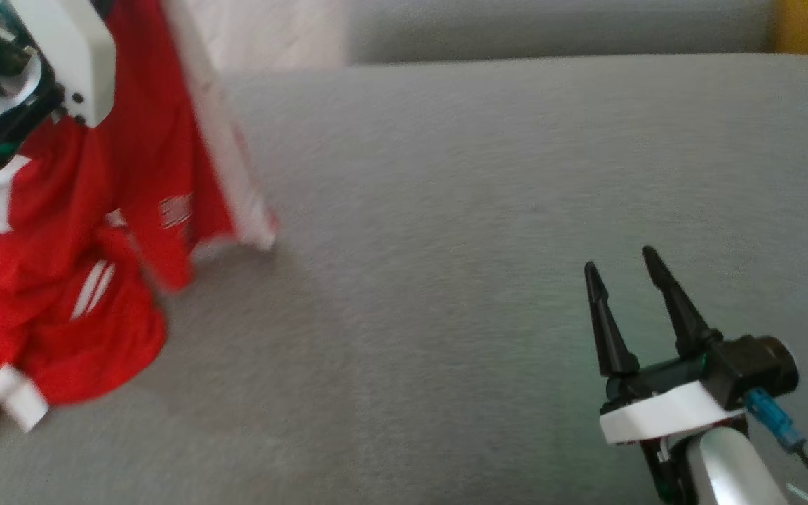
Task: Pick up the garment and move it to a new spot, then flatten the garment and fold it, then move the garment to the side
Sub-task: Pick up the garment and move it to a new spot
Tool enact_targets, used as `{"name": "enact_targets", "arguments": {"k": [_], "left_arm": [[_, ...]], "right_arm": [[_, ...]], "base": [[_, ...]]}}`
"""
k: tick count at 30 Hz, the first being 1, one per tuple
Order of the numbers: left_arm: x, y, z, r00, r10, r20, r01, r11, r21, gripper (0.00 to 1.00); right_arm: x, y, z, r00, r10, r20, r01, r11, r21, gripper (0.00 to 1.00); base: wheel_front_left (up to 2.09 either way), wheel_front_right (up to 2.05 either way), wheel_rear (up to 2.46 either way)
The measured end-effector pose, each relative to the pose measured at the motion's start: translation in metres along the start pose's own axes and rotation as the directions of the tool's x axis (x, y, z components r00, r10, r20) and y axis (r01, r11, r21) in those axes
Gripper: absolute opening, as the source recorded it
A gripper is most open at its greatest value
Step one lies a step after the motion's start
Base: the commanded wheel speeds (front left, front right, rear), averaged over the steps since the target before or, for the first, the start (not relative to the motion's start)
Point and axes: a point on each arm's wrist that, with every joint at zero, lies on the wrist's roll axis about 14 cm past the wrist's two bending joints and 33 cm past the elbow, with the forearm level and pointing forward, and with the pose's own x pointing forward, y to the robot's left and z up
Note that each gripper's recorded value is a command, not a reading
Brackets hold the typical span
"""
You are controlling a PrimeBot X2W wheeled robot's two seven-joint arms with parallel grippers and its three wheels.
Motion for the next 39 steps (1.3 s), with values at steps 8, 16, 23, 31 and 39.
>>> {"name": "enact_targets", "arguments": {"k": [8,16,23,31,39], "left_arm": [[0.022,-0.075,0.097,0.960,-0.178,0.217,0.160,0.982,0.100,0.00],[0.043,-0.193,0.156,0.835,-0.407,0.371,0.370,0.913,0.171,0.00],[0.082,-0.251,0.027,0.834,-0.508,0.214,0.520,0.854,-0.001,0.00],[0.048,-0.306,-0.113,0.821,-0.565,0.080,0.569,0.800,-0.192,0.00],[0.016,-0.304,-0.126,0.880,-0.453,0.143,0.474,0.853,-0.217,1.00]], "right_arm": [[-0.044,-0.030,0.026,0.988,-0.137,0.068,0.137,0.991,-0.006,1.00],[-0.079,-0.058,0.038,0.961,-0.259,0.102,0.261,0.965,-0.008,1.00],[-0.075,-0.066,0.022,0.958,-0.284,0.048,0.284,0.959,0.011,1.00],[-0.064,-0.067,0.014,0.962,-0.271,0.024,0.271,0.962,0.014,1.00],[-0.071,-0.051,0.007,0.972,-0.235,0.008,0.235,0.972,0.015,1.00]], "base": [[0.00,0.00,0.00],[0.00,0.00,0.00],[0.00,0.00,0.00],[0.00,0.00,0.00],[0.00,0.00,0.00]]}}
